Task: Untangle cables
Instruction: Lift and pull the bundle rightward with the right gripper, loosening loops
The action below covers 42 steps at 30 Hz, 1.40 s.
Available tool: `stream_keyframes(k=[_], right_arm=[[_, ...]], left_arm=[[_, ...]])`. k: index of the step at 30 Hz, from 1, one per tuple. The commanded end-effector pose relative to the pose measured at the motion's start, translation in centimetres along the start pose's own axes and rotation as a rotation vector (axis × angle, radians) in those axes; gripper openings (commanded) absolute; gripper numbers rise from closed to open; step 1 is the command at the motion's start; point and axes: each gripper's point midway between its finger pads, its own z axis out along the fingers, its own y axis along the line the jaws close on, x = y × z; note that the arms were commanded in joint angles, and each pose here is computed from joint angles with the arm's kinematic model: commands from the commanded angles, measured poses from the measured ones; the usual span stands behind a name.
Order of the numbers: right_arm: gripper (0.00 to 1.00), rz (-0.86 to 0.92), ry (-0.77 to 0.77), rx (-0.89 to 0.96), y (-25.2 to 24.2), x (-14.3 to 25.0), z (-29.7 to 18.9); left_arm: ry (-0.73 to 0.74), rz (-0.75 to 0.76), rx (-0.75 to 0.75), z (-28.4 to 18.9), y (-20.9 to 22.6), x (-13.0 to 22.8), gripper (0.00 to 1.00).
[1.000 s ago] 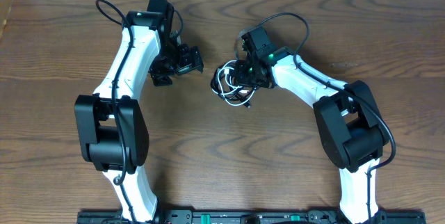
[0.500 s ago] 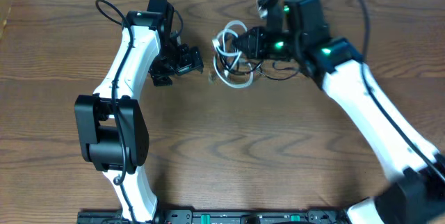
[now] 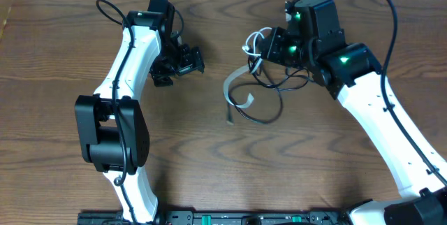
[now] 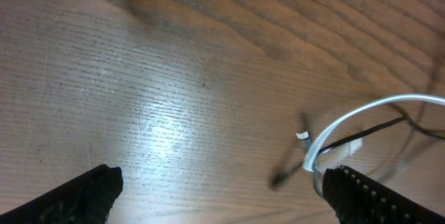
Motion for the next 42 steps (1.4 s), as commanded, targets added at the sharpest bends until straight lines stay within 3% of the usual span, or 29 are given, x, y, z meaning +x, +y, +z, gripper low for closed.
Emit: stream_keyframes(k=[1,5,8,11,13,19,24,27,30,31,33,34,37,39,42], right_arm=[[0.01,-0.020,0.069,-0.298,5.7,0.0,-1.6],[0.02,-0.068,0.081,-0.578,10.1,-1.7,-4.8],[0.02,-0.093,0.015,-0.427,7.2,-2.4,-3.3],[0.02,0.056,-0.021,0.058,-2.1,-1.1,-1.0],[0.01,0.094,-0.005,0.136,-3.6,-0.3,-1.1],[0.05,0.017,0.066,-0.120,1.3,0.1,-1.1],[0.07,-0.064,0.060,-0.038,-0.1,0.5,-0.6],[0.11,-0.087,0.123,-0.008,-0.4,2.4,0.3],[0.08,-0.096,0.190,0.013,-0.6,4.4,1.3],[0.14,-0.100,0.207,0.017,-0.6,4.9,1.4],[0.41,-0.107,0.224,0.018,-0.3,5.7,1.5],[0.59,-0.112,0.226,0.015,-0.2,5.8,1.6],[0.92,-0.118,0.218,0.016,0.0,5.7,1.6],[0.99,-0.120,0.208,0.031,-0.3,5.6,1.7],[0.99,-0.117,0.213,0.049,-0.7,5.7,1.8]], left_arm=[[0.017,-0.005,-0.018,0.6,0.4,0.2,0.98],[0.017,-0.005,-0.018,0.6,0.4,0.2,0.98],[0.017,-0.005,-0.018,0.6,0.4,0.2,0.98],[0.017,-0.005,-0.018,0.6,0.4,0.2,0.98],[0.017,-0.005,-0.018,0.6,0.4,0.2,0.98],[0.017,-0.005,-0.018,0.6,0.4,0.2,0.98],[0.017,-0.005,-0.018,0.6,0.4,0.2,0.98],[0.017,-0.005,-0.018,0.6,0.4,0.2,0.98],[0.017,-0.006,-0.018,0.6,0.4,0.2,0.98],[0.017,-0.005,-0.018,0.6,0.4,0.2,0.98],[0.017,-0.005,-0.018,0.6,0.4,0.2,0.98],[0.017,-0.005,-0.018,0.6,0.4,0.2,0.98],[0.021,-0.007,-0.013,0.6,0.3,0.2,0.98],[0.096,-0.023,0.022,0.5,-0.2,1.9,0.98],[0.161,-0.116,0.092,0.3,-1.5,3.2,0.98]])
